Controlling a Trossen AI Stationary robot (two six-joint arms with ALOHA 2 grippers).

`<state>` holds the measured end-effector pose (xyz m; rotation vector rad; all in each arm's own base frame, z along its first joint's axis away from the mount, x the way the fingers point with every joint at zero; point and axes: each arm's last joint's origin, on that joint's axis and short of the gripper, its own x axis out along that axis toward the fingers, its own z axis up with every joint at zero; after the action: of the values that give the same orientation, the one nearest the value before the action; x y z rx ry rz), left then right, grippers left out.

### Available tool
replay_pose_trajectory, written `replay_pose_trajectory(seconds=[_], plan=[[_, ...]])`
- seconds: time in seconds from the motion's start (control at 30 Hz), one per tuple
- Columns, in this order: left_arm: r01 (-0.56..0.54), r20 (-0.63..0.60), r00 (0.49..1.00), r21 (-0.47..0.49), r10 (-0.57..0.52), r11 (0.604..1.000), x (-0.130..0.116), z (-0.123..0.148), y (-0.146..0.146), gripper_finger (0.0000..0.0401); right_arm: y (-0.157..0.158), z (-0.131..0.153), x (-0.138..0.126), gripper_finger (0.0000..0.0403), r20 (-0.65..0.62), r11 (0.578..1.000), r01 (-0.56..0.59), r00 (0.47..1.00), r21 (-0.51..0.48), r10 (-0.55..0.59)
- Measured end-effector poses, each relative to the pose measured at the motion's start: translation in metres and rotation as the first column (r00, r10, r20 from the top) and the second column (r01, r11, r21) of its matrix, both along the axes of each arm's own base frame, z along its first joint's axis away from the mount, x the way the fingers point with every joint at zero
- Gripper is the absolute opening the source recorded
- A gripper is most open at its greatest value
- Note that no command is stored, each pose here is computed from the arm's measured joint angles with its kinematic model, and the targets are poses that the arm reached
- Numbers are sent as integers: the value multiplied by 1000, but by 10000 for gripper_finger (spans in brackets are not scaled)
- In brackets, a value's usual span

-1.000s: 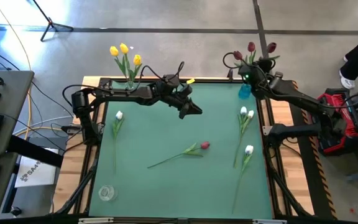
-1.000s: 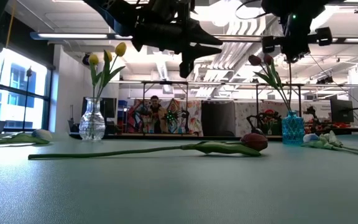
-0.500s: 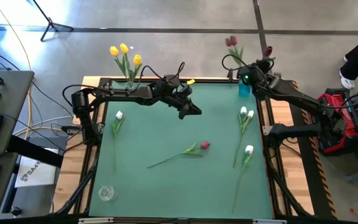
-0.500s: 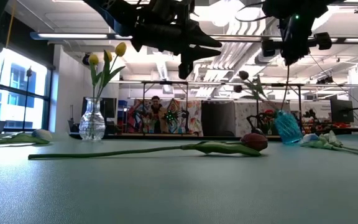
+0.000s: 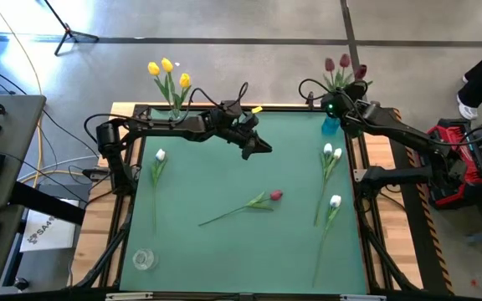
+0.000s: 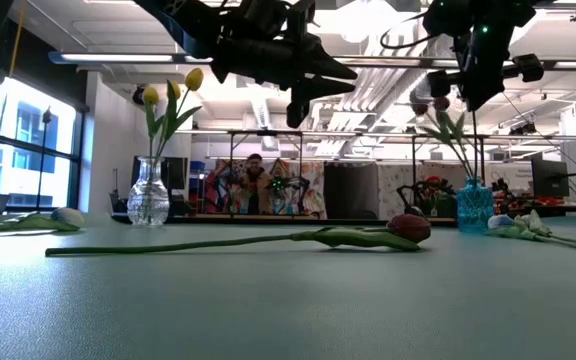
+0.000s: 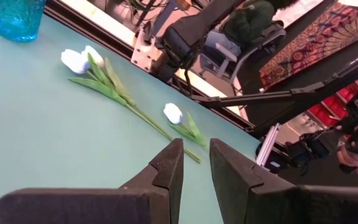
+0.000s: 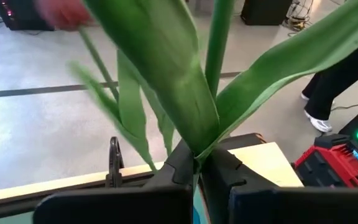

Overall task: Sort flowers into vase by color
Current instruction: Put the top red tulip into the blue vase

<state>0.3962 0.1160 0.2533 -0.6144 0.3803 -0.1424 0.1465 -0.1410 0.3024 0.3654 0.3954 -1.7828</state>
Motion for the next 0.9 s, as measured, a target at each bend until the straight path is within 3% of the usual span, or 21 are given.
replay_pose_trajectory(seconds=[0.17, 0.37, 0.63, 0.9], plan=[[-1, 0, 1000, 0, 1, 1000, 0, 0, 0, 67, 0, -1, 1, 13, 25, 998, -41, 999, 40, 40], [-1, 0, 1000, 0, 1, 1000, 0, 0, 0, 67, 1, -2, 3, 63, 32, 991, -97, 995, 88, 94], [-1, -2, 1000, -3, 1, 1000, 0, 0, 0, 67, 1, -2, 2, 128, 36, 991, -101, 994, 89, 99], [8, -33, 999, -8, -8, 1000, -1, -3, -2, 67, 19, 15, -8, 147, 143, 985, -166, 977, 37, 159]])
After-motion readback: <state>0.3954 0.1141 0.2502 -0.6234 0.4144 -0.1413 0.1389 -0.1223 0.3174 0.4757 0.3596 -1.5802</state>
